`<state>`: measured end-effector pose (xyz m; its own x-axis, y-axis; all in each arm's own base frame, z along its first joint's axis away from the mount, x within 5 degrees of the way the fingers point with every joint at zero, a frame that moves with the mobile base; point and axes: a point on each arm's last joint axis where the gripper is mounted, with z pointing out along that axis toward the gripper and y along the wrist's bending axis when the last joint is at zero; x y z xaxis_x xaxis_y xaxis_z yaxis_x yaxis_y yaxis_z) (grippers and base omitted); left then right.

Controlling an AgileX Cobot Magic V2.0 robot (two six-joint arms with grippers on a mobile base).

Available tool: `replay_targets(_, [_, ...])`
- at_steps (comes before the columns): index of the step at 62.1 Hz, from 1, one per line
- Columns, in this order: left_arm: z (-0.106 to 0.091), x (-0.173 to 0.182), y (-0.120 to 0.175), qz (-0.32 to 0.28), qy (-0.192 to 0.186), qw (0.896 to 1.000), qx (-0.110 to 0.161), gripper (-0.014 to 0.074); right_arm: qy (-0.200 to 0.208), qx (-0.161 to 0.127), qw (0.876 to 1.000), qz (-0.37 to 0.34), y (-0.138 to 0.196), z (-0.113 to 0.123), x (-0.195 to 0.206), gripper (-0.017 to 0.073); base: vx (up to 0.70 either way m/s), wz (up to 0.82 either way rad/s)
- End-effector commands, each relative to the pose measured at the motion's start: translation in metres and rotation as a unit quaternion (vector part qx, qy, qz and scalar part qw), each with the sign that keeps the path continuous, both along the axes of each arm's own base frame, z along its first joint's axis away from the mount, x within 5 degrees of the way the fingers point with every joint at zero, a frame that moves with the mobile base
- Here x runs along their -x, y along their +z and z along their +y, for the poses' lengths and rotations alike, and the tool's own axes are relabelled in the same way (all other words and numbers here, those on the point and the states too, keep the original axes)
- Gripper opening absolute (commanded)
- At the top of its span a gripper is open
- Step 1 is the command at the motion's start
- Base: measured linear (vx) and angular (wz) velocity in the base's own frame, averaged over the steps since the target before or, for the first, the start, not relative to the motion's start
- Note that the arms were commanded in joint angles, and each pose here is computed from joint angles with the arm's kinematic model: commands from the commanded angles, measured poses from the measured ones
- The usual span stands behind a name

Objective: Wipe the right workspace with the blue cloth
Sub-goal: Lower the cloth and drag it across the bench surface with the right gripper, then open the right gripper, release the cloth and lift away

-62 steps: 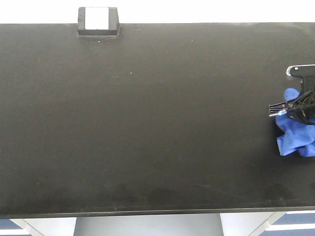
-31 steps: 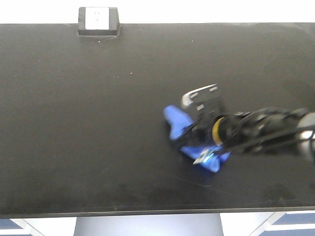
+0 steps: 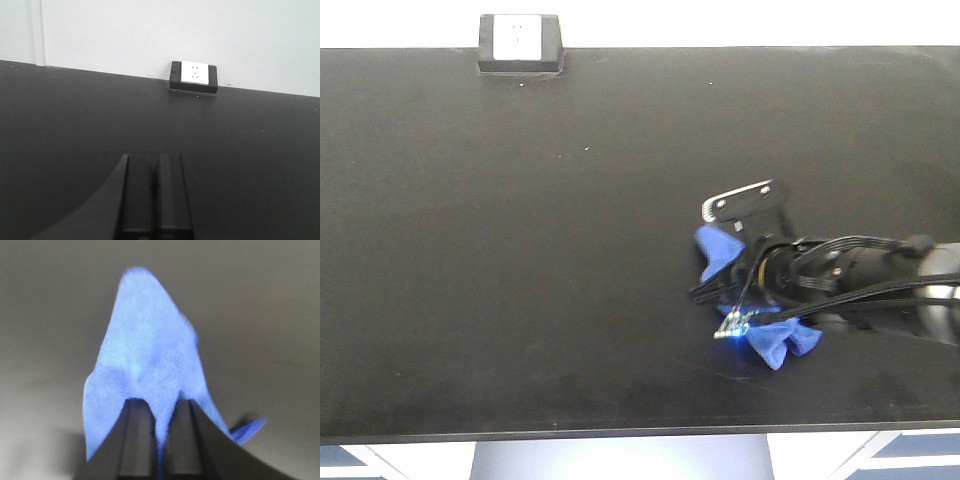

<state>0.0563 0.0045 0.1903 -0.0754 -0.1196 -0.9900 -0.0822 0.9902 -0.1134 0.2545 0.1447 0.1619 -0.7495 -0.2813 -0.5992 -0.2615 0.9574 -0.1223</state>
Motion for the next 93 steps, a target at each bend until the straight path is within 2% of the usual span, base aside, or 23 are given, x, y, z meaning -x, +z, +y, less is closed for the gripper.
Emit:
replay_targets(1, [-0.001, 0.0, -0.002, -0.035, -0.004, 0.999, 0.002, -0.0006, -0.006, 0.008, 0.999, -0.054, 0.032, -0.006, -0.001, 0.0262, 0.0, 0.0])
replay_targets(12, [-0.001, 0.0, -0.002, -0.035, -0.004, 0.999, 0.002, -0.0006, 0.018, 0.002, 0.994, -0.11, 0.061, -0.011, 0.004, 0.0396, 0.0, 0.0])
replay_targets(19, [-0.001, 0.0, -0.002, -0.035, -0.004, 0.999, 0.002, -0.0006, 0.014, -0.012, 0.991, -0.136, 0.078, -0.015, 0.01, 0.0445, 0.0, 0.0])
replay_targets(22, [-0.001, 0.0, -0.002, -0.035, -0.004, 0.999, 0.002, -0.0006, 0.01, -0.017, 0.989, -0.146, 0.086, -0.018, 0.012, 0.0448, 0.0, 0.0])
replay_targets(26, [-0.001, 0.0, -0.002, -0.035, -0.004, 0.999, 0.002, -0.0006, 0.008, -0.038, 0.984, -0.173, 0.103, -0.022, 0.02, 0.0447, 0.0, 0.0])
replay_targets(35, [-0.001, 0.0, -0.002, -0.035, -0.004, 0.999, 0.002, -0.0006, 0.013, -0.104, 0.966, -0.235, 0.145, -0.034, 0.043, 0.0447, 0.0, 0.0])
replay_targets(50, [-0.001, 0.0, -0.002, -0.035, -0.004, 0.999, 0.002, -0.0006, 0.006, -0.149, 0.939, -0.311, 0.186, -0.057, 0.074, 0.0447, 0.0, 0.0])
replay_targets(65, [-0.001, 0.0, -0.002, -0.035, -0.004, 0.999, 0.002, -0.0006, 0.003, -0.169, 0.925, -0.341, 0.201, -0.068, 0.089, 0.0447, 0.0, 0.0])
replay_targets(77, [-0.001, 0.0, -0.002, -0.035, -0.004, 0.999, 0.002, -0.0006, -0.027, -0.157, 0.929, -0.334, 0.199, -0.074, 0.089, 0.0438, 0.0, 0.0])
replay_targets(79, [-0.001, 0.0, -0.002, -0.035, -0.004, 0.999, 0.002, -0.0006, -0.039, -0.162, 0.93, -0.327, 0.197, -0.075, 0.089, 0.0428, 0.0, 0.0])
replay_targets(83, [-0.001, 0.0, -0.002, -0.035, -0.004, 0.999, 0.002, -0.0006, -0.073, -0.196, 0.932, -0.294, 0.194, -0.079, 0.094, 0.0372, 0.0, 0.0])
replay_targets(85, [-0.001, 0.0, -0.002, -0.035, -0.004, 0.999, 0.002, -0.0006, -0.081, -0.191, 0.936, -0.283, 0.193, -0.082, 0.096, 0.0337, 0.0, 0.0])
replay_targets(86, [-0.001, 0.0, -0.002, -0.035, -0.004, 0.999, 0.002, -0.0006, -0.087, -0.198, 0.938, -0.272, 0.192, -0.083, 0.099, 0.0316, 0.0, 0.0])
replay_targets(88, [-0.001, 0.0, -0.002, -0.035, -0.004, 0.999, 0.002, -0.0006, -0.088, -0.186, 0.945, -0.256, 0.19, -0.086, 0.104, 0.0259, 0.0, 0.0])
replay_targets(93, [-0.001, 0.0, -0.002, -0.035, -0.004, 0.999, 0.002, -0.0006, -0.047, -0.143, 0.959, -0.241, 0.186, -0.09, 0.114, 0.0112, 0.0, 0.0])
